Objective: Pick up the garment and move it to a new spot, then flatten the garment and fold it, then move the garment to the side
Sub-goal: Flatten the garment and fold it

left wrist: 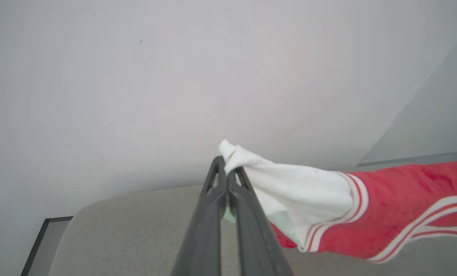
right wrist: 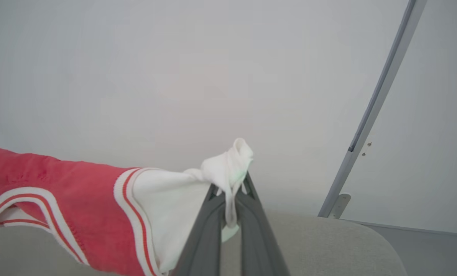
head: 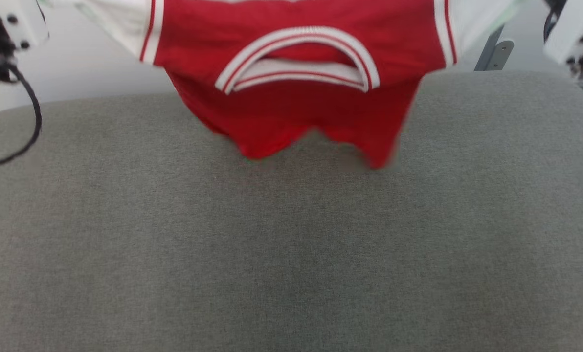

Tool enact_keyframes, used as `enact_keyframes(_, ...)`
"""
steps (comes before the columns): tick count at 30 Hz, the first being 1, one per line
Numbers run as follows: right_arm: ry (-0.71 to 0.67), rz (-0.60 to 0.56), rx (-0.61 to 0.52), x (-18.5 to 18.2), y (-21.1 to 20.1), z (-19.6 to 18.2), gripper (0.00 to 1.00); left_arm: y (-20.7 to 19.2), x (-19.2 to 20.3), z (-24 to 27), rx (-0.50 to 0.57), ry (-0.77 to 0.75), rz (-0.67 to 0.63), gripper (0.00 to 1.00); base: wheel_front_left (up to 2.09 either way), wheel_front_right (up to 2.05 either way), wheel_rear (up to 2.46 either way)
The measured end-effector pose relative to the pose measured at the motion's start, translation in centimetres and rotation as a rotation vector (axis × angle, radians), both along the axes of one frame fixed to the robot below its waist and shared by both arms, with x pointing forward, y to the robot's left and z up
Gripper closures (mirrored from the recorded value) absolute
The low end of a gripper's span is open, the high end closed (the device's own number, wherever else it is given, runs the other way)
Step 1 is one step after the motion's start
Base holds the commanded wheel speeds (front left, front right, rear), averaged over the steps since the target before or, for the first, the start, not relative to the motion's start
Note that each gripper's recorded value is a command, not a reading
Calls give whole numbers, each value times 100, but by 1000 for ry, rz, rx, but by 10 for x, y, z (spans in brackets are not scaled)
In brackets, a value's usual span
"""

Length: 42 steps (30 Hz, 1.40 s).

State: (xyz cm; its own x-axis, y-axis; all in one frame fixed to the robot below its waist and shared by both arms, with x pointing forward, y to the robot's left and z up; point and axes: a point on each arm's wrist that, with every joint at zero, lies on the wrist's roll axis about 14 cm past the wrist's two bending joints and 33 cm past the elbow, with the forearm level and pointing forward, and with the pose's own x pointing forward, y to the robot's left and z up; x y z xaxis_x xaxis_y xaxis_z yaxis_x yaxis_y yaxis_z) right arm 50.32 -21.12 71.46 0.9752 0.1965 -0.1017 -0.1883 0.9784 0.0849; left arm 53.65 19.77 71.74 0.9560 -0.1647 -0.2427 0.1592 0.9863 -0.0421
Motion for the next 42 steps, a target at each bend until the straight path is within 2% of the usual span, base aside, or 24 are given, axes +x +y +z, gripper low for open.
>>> enact_keyframes(8,-67,-20,-23,13,2,34,100,-7,14,56,-27,-160,-6,100,0,0,0)
enact_keyframes(19,-109,-55,-81,51,2,30,100,-18,47,81,-56,-301,-17,100,0,0,0)
enact_keyframes(26,-306,-112,-130,97,-6,46,100,-17,88,98,-43,-471,14,100,0,0,0)
enact_keyframes(31,-481,-138,-192,131,-9,57,100,-16,113,119,-24,-671,25,100,0,0,0)
enact_keyframes(34,-556,-141,-243,150,-8,51,100,-13,127,115,-10,-760,38,100,0,0,0)
enact_keyframes(37,-568,-139,-286,170,-7,32,100,-10,145,94,-12,-777,39,100,0,0,0)
enact_keyframes(42,-401,-106,-288,200,7,-47,100,10,171,16,40,-611,66,100,0,0,0)
